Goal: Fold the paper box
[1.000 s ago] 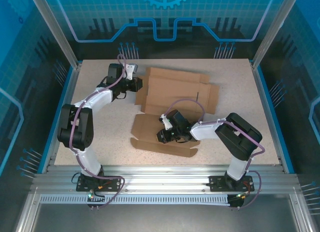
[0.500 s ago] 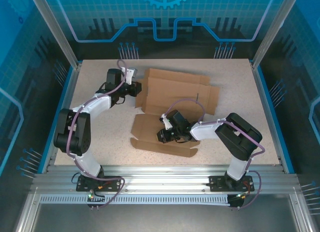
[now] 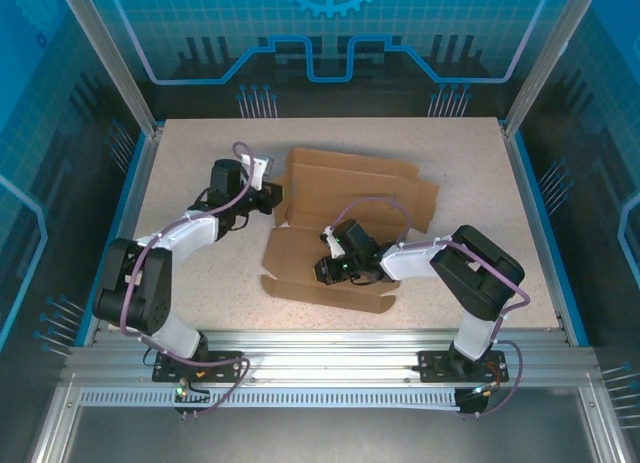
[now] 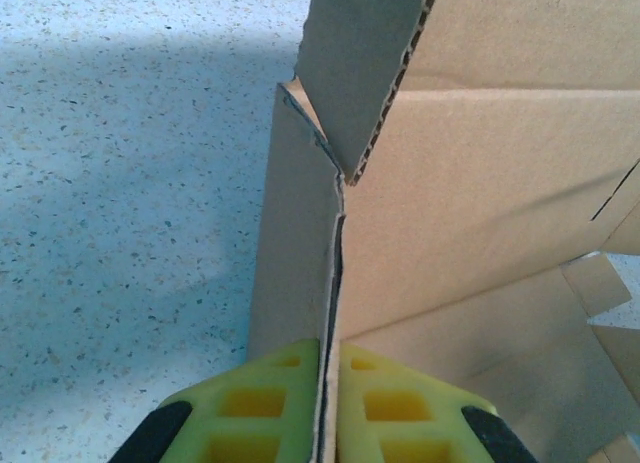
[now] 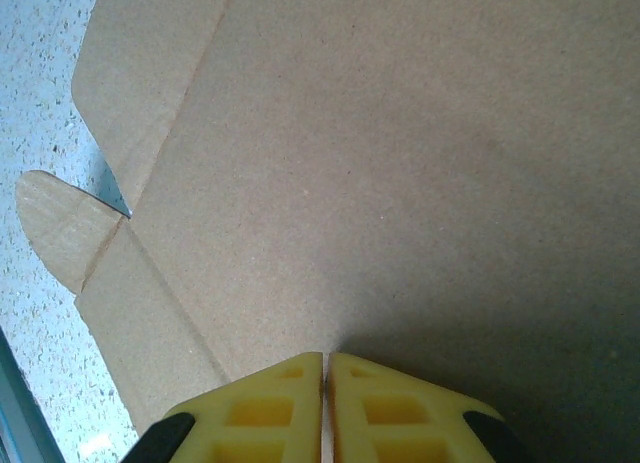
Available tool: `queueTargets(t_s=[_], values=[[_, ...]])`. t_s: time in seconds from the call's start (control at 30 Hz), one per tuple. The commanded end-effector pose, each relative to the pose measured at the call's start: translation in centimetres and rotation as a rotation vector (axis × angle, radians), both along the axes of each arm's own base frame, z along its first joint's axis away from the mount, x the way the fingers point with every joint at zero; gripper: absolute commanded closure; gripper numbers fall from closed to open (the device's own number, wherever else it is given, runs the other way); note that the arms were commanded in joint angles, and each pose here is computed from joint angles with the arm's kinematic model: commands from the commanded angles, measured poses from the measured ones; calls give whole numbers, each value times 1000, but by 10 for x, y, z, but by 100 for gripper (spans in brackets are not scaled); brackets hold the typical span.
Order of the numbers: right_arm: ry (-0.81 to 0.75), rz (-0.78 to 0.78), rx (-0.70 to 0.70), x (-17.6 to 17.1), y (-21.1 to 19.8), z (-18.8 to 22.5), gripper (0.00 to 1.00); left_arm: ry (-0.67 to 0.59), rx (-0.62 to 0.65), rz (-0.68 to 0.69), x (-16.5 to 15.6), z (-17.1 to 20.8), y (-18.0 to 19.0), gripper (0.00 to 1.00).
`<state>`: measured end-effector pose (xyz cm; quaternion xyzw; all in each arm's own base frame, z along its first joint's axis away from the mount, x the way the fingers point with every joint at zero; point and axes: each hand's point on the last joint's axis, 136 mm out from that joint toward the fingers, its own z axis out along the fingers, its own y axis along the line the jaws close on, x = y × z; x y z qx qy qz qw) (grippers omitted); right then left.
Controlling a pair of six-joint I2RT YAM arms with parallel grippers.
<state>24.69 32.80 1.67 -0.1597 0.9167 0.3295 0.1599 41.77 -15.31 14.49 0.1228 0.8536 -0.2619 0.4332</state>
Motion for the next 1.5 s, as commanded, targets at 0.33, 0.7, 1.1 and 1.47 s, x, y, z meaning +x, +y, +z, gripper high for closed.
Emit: queueTargets(t_s=[0.33, 0.7, 1.1, 1.47], values=[[42, -74, -131, -7, -31, -32, 87, 119, 48, 36, -31, -21, -4, 90], [29, -71, -107, -5, -27, -28, 87, 177, 61, 127, -48, -34, 12, 90], [19, -58, -46, -1, -17, -16, 87, 217, 75, 168, -63, -45, 16, 90], [-48, 1, 37, 1, -4, 18, 82, 208, 78, 151, -60, -45, 6, 90]])
